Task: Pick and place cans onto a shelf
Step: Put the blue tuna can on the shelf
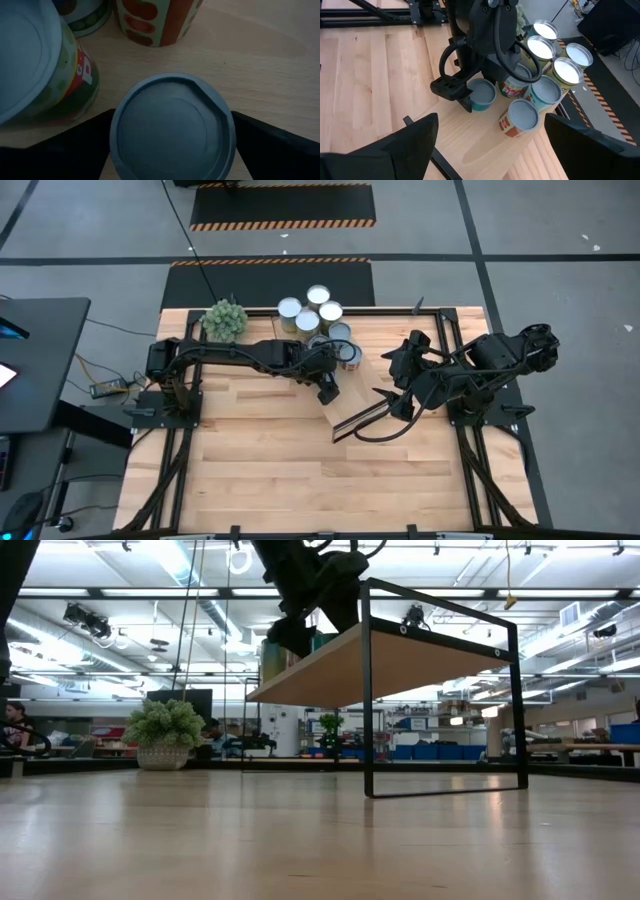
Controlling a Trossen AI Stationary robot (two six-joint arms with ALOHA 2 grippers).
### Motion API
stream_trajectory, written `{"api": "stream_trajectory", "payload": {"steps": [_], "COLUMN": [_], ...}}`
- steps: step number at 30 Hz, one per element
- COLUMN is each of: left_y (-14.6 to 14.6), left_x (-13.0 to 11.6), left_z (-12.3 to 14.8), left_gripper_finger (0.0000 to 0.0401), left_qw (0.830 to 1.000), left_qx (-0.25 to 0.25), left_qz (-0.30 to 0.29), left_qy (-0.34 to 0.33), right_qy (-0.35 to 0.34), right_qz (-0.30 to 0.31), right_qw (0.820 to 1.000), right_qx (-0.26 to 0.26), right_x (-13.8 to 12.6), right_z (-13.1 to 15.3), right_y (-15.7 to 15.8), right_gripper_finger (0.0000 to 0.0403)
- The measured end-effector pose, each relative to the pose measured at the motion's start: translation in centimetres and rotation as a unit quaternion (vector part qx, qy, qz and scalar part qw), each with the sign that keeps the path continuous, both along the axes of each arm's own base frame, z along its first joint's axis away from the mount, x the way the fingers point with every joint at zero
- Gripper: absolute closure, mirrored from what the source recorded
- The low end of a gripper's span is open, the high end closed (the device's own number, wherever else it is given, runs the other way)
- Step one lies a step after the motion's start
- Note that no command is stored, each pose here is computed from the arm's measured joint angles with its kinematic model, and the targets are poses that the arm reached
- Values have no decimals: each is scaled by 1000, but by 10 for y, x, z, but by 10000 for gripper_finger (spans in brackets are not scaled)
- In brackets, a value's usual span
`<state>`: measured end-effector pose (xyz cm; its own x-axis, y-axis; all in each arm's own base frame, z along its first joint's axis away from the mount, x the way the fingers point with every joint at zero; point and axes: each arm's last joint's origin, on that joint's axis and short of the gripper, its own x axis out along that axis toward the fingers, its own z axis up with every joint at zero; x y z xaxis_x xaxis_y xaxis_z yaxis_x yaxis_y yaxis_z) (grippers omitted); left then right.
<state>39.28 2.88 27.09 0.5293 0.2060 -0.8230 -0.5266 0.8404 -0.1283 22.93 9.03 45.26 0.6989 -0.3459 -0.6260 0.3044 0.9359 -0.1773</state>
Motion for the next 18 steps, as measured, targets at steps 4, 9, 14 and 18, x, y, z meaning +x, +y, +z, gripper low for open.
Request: {"api": "stream_trajectory", "payload": {"steps": [4, 9, 14, 18], "left_y": [-2, -3, -4, -4], "left_x": [0, -1, -1, -5], "left_z": [0, -1, 0, 3], "left_gripper_finger": [12, 12, 12, 12], "left_qw": [1000, 1000, 999, 999], "left_qx": [1, 4, 8, 7], "left_qz": [-7, -20, -30, -32], "left_qy": [2, 8, 9, 14], "right_qy": [-1, -1, 0, 0], "right_qz": [-1, -1, 0, -1], "right_qw": [1000, 1000, 1000, 1000], "right_qx": [1, 2, 2, 2], "right_x": [0, 0, 0, 0], "right_z": [0, 0, 0, 0], "right_y": [0, 0, 0, 0], "right_gripper_finger": [30, 30, 30, 30]}}
